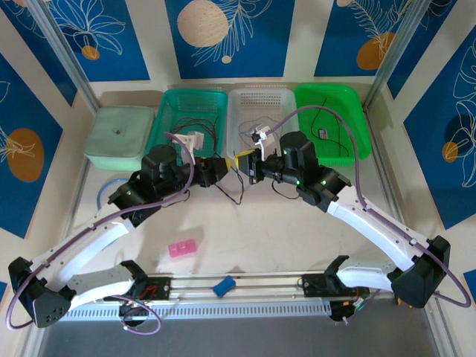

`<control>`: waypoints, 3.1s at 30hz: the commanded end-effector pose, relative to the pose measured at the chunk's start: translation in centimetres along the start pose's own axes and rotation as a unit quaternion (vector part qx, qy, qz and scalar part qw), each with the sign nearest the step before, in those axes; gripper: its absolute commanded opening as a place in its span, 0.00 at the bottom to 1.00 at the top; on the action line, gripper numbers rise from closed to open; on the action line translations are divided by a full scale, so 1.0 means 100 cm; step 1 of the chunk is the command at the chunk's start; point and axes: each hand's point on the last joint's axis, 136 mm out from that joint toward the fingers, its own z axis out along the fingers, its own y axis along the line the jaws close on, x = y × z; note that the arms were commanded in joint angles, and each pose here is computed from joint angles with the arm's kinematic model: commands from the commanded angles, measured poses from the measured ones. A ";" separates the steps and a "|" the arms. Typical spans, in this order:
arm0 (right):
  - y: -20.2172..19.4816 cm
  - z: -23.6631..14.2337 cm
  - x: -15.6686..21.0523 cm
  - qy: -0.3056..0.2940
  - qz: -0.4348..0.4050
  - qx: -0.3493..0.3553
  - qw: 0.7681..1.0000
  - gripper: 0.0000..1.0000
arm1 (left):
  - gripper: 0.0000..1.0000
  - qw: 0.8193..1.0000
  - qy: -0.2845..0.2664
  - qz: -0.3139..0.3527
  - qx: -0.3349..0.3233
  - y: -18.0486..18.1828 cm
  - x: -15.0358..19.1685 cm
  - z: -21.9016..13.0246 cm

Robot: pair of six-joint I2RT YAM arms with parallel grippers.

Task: Untangle the cables

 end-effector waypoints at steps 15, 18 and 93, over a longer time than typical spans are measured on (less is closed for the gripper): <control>0.013 -0.023 -0.019 -0.030 -0.006 -0.014 0.999 0.00 | 0.02 0.999 -0.050 -0.007 0.005 -0.011 -0.021 -0.010; 0.013 -0.031 -0.026 -0.044 -0.006 -0.006 0.999 0.00 | 0.00 0.998 -0.058 -0.004 -0.005 -0.009 -0.024 -0.016; -0.125 -0.443 -0.264 -0.481 -0.041 0.530 0.697 0.00 | 0.00 0.882 -0.152 -0.189 -0.404 0.223 -0.031 -0.207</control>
